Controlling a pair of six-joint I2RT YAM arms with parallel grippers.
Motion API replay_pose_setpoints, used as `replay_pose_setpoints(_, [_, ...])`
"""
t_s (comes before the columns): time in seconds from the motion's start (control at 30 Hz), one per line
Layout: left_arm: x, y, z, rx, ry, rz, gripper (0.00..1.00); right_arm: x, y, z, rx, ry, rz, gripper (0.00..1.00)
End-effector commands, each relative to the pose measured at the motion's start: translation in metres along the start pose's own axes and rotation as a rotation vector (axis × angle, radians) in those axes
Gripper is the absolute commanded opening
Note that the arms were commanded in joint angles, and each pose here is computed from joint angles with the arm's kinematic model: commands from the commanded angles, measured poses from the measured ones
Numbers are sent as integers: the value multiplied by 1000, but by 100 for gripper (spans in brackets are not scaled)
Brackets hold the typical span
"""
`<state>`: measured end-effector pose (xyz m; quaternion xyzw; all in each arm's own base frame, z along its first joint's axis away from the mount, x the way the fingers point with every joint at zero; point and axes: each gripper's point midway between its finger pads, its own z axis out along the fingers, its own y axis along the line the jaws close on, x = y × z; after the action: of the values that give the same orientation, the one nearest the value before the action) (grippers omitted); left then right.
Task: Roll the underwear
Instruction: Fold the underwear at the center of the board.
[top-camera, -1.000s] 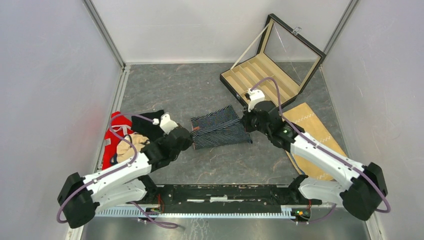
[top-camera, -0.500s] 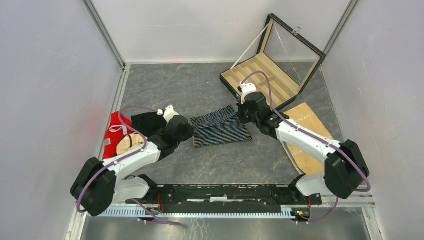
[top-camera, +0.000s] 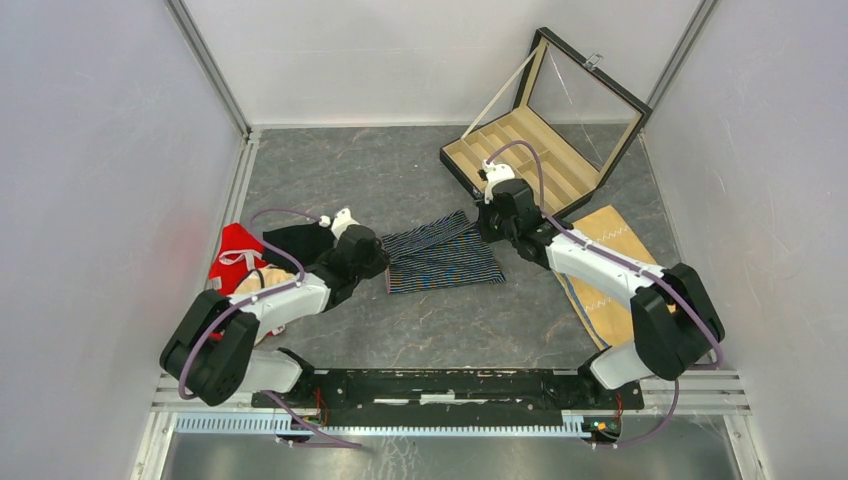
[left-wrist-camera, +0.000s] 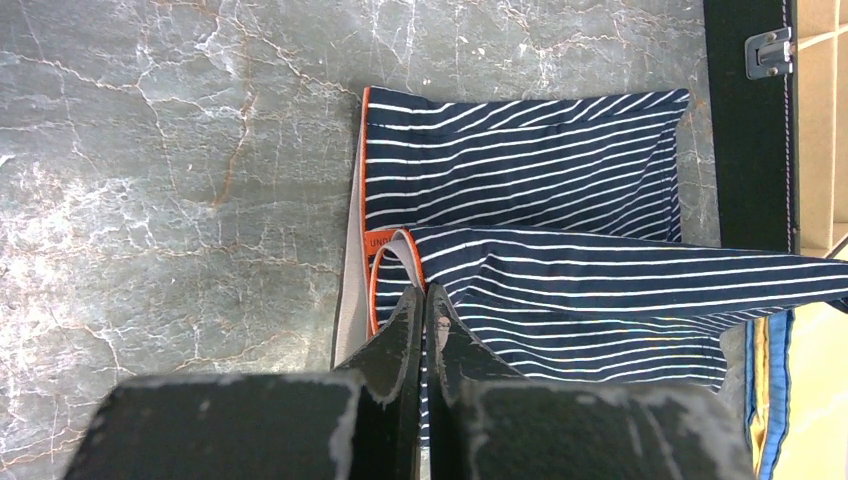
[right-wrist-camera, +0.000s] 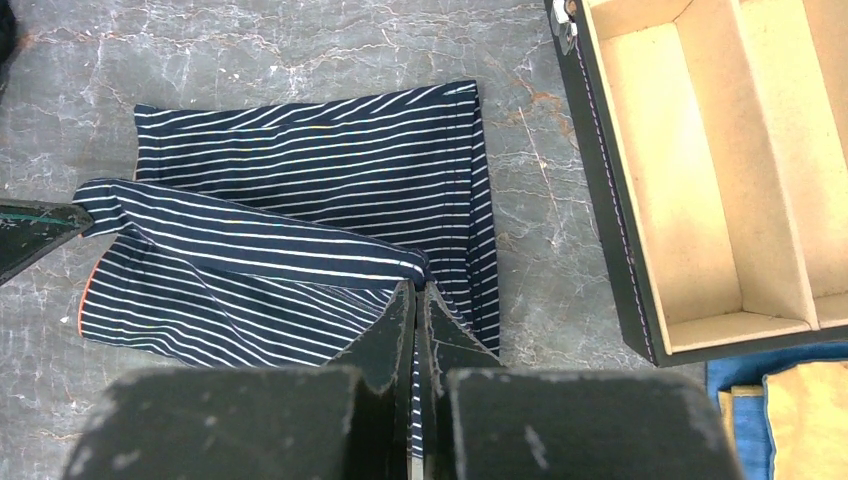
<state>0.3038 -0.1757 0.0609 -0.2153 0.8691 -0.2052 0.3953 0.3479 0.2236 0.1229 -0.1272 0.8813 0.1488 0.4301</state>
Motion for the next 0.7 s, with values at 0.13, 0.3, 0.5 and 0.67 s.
replay_pose_setpoints(0.13, [-18, -12, 8, 37, -43, 32, 16, -30, 2, 15, -39, -71, 17, 1])
replay_pose_setpoints(0.3, [-24, -7, 15, 12, -49, 14, 53, -33, 4, 31, -102, -76, 45, 21])
replay_pose_setpoints(0.5, [-44, -17, 11, 33, -84, -8, 65, -43, 0, 31, -115, -93, 68, 49])
replay_pose_setpoints(0.67, [-58, -23, -7, 53, -123, -5, 67, -48, -4, 15, -100, -118, 44, 56])
